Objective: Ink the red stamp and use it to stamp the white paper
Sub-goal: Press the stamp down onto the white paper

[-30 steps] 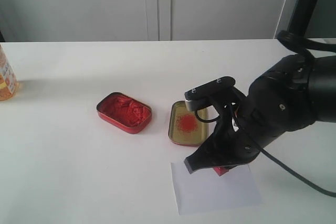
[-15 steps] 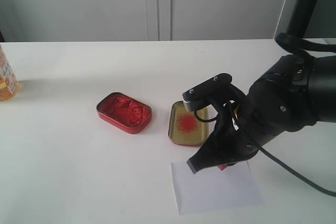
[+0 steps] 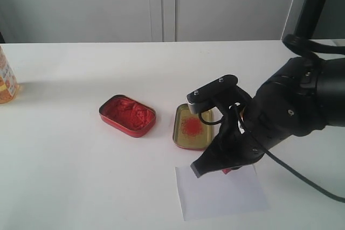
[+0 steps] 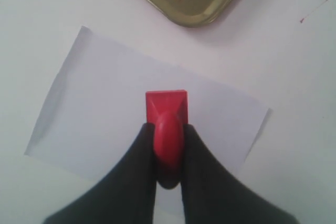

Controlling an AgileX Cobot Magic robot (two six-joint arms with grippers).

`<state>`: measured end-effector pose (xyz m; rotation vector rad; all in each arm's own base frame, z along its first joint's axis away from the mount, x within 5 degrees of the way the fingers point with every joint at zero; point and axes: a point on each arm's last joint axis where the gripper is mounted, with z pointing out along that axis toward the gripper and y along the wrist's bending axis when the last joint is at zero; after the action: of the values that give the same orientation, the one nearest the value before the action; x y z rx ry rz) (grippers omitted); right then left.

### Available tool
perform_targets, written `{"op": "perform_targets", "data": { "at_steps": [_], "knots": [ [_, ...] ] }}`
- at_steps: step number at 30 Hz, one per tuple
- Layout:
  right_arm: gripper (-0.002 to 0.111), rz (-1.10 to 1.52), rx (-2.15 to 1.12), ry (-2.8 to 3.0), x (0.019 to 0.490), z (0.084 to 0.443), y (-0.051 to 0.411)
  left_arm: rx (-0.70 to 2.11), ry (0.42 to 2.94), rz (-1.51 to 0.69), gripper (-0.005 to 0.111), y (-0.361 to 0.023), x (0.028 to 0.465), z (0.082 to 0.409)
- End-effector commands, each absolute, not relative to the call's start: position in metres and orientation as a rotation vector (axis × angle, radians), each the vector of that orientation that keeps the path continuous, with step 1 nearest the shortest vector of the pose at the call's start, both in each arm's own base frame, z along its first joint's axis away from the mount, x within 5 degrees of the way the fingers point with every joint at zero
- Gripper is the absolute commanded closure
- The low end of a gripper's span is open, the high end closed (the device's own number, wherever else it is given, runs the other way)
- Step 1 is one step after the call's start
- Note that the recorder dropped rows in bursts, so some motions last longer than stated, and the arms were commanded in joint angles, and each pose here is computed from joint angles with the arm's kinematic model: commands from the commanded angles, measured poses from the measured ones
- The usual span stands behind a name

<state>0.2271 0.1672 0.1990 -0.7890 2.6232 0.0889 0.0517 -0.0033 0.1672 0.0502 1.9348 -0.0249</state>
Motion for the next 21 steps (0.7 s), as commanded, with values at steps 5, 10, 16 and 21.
{"op": "perform_targets", "data": {
  "at_steps": [5, 10, 16, 21],
  "knots": [
    [0.108, 0.098, -0.801, 2.617, 0.220, 0.186, 0.161, 0.047, 1.932, -0.026, 0.107, -0.003, 0.052, 0.166],
    [0.108, 0.081, -0.809, 2.656, 0.222, 0.174, 0.163, 0.047, 1.932, -0.026, 0.107, -0.003, 0.052, 0.166],
    [0.108, 0.057, -0.836, 2.705, 0.227, 0.149, 0.167, 0.047, 1.932, -0.026, 0.107, -0.003, 0.052, 0.166],
    [0.108, -0.013, -0.877, 2.823, 0.223, 0.118, 0.164, 0.047, 1.932, -0.026, 0.107, -0.003, 0.052, 0.166]
  ]
}}
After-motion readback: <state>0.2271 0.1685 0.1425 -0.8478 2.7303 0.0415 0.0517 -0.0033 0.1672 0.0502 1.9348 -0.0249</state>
